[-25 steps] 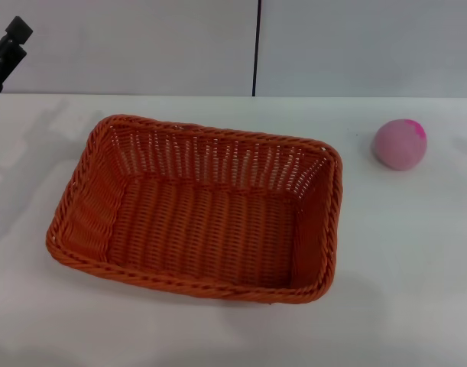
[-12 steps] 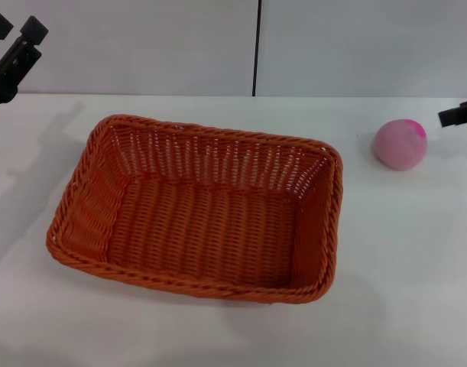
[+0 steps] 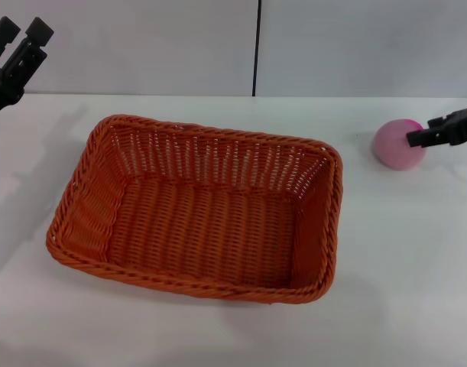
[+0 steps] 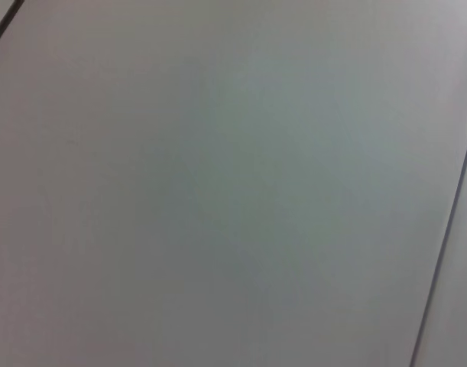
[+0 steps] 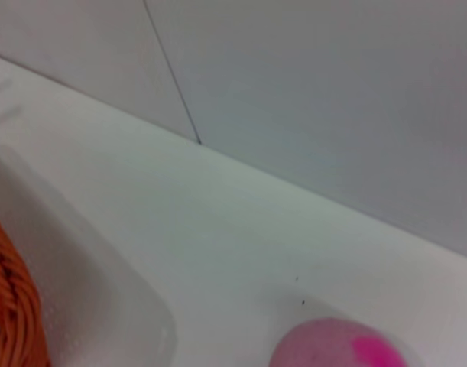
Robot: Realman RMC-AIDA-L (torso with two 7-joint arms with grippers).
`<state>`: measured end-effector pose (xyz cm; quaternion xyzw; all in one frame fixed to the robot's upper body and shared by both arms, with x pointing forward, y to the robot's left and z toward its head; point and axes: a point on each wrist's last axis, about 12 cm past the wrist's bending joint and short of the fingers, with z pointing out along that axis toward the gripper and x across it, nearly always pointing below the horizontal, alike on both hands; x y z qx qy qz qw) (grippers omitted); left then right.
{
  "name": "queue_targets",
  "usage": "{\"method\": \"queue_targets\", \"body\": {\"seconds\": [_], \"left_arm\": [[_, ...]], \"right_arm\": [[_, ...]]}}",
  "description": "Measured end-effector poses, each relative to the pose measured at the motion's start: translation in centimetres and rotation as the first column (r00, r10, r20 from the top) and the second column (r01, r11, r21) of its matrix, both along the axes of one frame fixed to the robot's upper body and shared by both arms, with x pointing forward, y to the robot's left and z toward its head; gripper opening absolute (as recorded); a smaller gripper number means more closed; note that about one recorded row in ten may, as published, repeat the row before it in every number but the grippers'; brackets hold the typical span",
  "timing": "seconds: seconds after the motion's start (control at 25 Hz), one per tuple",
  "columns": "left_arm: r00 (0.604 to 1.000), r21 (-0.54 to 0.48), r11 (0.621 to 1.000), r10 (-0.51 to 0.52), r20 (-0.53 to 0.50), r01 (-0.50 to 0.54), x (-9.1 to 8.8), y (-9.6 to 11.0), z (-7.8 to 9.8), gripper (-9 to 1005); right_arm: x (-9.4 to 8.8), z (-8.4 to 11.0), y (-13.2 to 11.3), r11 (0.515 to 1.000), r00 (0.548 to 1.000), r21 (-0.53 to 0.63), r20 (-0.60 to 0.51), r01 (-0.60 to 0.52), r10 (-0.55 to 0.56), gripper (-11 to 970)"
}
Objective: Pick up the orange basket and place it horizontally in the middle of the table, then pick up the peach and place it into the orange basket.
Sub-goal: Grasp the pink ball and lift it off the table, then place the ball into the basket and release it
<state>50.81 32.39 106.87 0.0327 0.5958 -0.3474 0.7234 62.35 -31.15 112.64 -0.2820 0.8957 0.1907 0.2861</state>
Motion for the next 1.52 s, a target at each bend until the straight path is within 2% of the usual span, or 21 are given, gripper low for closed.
{"method": "queue_targets", "body": {"seconds": [0.52, 0.72, 0.88, 1.2, 1.24, 1.44, 1.52], "left_arm": [[1.0, -0.016, 1.0, 0.008, 0.004, -0.008, 0.5, -0.3, 0.1, 738], [1.0, -0.014, 1.0, 0.011, 0.005, -0.011, 0.4, -0.3, 0.1, 704], [1.0, -0.012, 1.0, 0.013, 0.007, -0.013, 0.2, -0.2, 0.0, 673], [1.0, -0.025, 0.999, 0.024, 0.006, -0.024, 0.1, -0.1, 0.0, 594], [1.0, -0.026, 0.999, 0.027, 0.006, -0.026, 0.0, -0.1, -0.1, 594], [0.999, -0.03, 0.999, 0.035, 0.007, -0.035, -0.3, 0.1, -0.1, 594], [0.999, -0.03, 0.999, 0.036, 0.007, -0.036, -0.3, 0.2, -0.2, 594]], "right_arm": [[0.3, -1.2, 1.1, 1.0, 1.0, -0.016, 0.008, -0.004, 0.004, 404], [0.2, -1.3, 1.3, 1.0, 1.0, -0.013, 0.008, -0.006, 0.006, 204], [0.0, -1.3, 1.2, 1.0, 1.0, -0.008, 0.012, -0.004, 0.004, 148], [-0.9, 1.8, 0.5, 1.0, 0.991, 0.027, 0.131, -0.003, 0.0, 91], [-1.1, 3.0, 0.5, 0.998, 0.985, 0.054, 0.173, -0.013, 0.003, 86], [-1.9, 6.3, 1.3, 0.985, 0.954, 0.153, 0.297, -0.084, 0.035, 38], [-2.1, 6.9, 1.6, 0.979, 0.947, 0.172, 0.319, -0.108, 0.049, 32]]}}
